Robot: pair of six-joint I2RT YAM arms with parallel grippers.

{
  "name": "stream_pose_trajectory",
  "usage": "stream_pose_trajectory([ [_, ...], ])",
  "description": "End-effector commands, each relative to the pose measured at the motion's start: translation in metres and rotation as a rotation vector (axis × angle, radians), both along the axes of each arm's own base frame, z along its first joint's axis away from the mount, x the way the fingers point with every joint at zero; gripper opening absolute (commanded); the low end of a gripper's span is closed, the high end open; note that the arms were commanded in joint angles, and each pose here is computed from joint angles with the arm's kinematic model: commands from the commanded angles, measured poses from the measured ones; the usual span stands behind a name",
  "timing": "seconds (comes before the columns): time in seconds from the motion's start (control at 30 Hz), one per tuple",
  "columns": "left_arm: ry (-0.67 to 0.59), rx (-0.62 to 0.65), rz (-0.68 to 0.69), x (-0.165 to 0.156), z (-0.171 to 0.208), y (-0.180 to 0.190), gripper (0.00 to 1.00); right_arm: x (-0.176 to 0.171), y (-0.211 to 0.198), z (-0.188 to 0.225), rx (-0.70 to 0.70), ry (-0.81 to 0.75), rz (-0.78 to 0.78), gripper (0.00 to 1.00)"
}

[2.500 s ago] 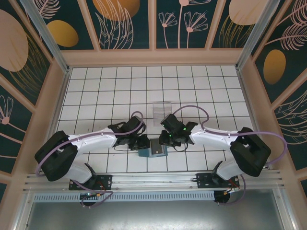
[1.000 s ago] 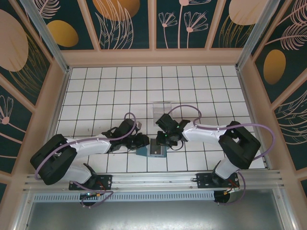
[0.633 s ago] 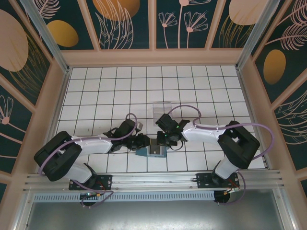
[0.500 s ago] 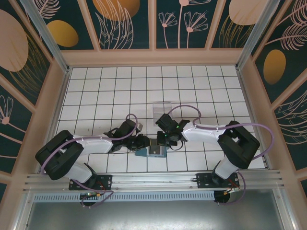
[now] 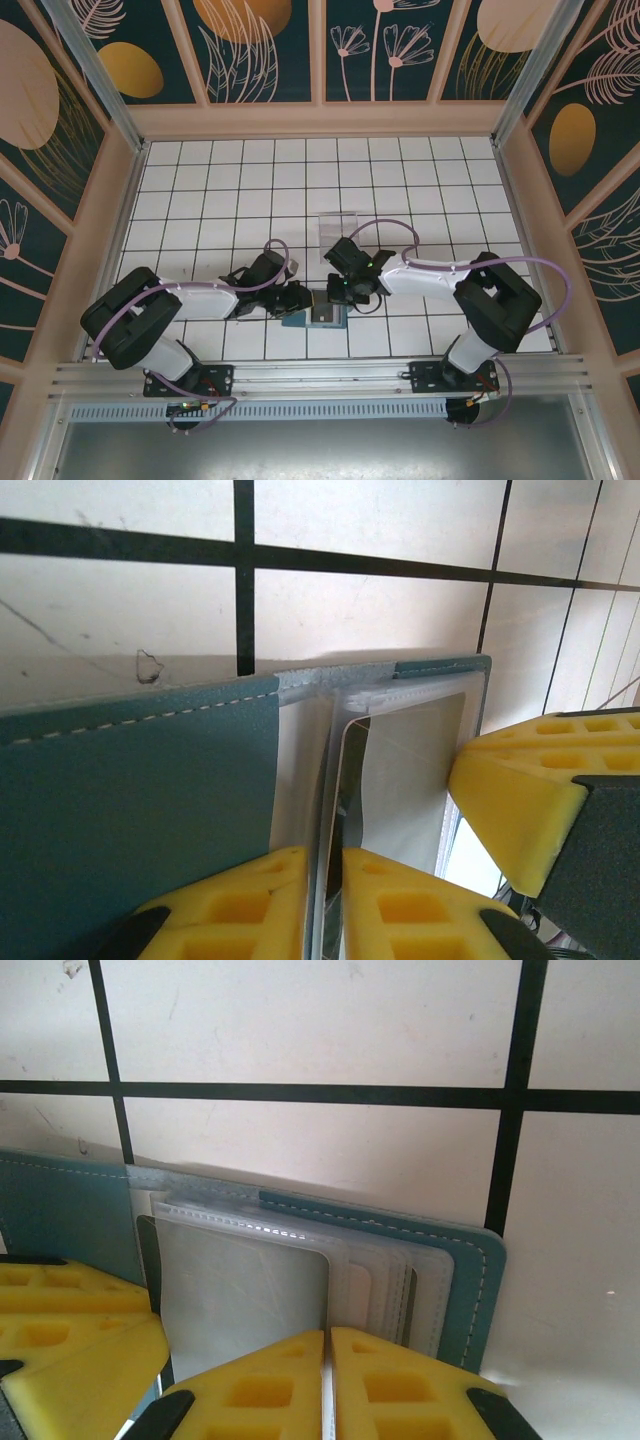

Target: Take the credit cards out of the card holder

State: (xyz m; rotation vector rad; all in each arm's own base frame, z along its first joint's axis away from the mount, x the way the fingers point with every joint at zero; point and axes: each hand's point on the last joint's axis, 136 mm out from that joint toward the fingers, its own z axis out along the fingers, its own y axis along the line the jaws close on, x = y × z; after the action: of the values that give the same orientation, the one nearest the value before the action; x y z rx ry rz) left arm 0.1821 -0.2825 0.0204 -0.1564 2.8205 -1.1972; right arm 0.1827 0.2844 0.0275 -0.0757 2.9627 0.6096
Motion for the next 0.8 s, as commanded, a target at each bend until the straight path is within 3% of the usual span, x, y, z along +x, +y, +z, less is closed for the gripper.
stream_pose_trajectory([
  [0.0,0.024,0.040,0.007,-0.003,-0.008,0.006,0.15,-0.004,-0.005,-0.009,-0.046,0.007,0.016,0.11],
  [0.5,0.006,0.110,0.033,-0.004,-0.005,0.021,0.10,-0.004,-0.012,-0.010,-0.076,-0.001,0.009,0.10],
  [0.77,-0.047,0.016,0.025,0.004,0.017,0.008,0.20,-0.002,-0.010,-0.007,-0.071,-0.008,0.010,0.10],
])
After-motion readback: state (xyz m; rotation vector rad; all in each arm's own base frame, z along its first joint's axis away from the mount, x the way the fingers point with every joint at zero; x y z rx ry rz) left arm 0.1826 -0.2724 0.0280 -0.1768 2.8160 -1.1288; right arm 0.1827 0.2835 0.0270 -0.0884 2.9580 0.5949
